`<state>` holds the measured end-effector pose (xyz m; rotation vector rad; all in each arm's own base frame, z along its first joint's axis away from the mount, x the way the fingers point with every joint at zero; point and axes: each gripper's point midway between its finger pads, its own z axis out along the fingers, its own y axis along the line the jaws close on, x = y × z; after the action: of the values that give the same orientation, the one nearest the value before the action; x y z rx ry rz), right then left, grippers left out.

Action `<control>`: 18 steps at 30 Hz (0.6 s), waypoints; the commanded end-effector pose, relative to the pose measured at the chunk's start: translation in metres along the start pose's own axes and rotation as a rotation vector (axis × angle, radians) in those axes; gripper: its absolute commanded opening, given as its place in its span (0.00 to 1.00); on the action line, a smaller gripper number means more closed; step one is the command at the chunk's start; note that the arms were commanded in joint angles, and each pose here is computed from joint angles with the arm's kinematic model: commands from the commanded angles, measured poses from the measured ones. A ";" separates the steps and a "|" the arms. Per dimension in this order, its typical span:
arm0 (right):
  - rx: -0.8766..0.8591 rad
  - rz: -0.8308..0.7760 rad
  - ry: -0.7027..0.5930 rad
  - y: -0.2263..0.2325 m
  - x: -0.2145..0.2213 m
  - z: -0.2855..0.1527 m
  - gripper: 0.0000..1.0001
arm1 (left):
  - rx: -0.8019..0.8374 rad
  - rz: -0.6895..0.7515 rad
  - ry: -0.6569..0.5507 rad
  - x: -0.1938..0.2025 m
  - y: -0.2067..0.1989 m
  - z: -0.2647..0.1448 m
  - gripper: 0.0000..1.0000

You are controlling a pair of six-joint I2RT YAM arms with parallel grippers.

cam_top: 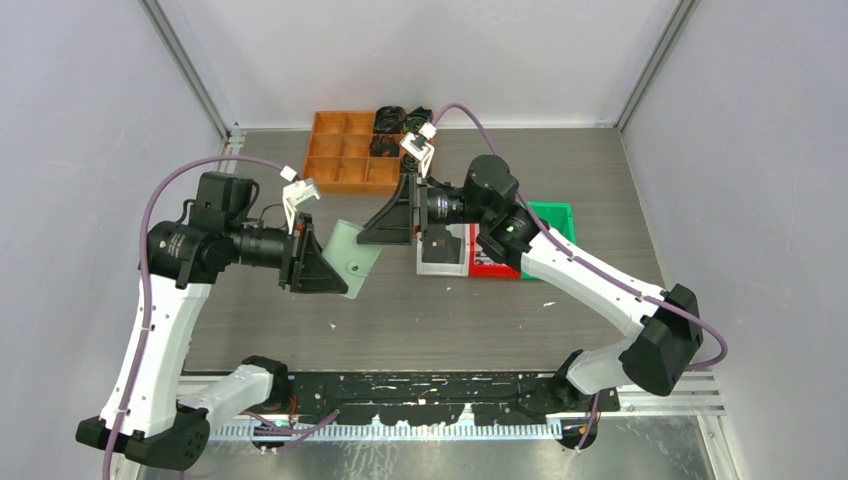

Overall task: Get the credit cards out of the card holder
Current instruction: Pick up the card holder from the center of the board.

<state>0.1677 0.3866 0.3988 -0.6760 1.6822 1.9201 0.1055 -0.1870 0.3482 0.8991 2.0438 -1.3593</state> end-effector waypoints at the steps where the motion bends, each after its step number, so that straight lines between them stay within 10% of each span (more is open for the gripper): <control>1: -0.148 -0.079 0.064 0.045 -0.002 -0.004 0.70 | 0.056 0.067 -0.020 -0.007 -0.021 -0.007 0.12; 13: -0.164 -0.101 0.078 0.052 0.001 -0.007 0.07 | 0.028 0.053 0.018 -0.006 -0.008 -0.005 0.46; 18: -0.049 -0.150 0.011 0.036 -0.005 -0.012 0.01 | -0.041 0.071 0.030 -0.006 0.000 -0.008 0.65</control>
<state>0.1492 0.3827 0.3937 -0.8166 1.6907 1.9638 0.1069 -0.1850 0.3464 0.9385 2.0768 -1.3500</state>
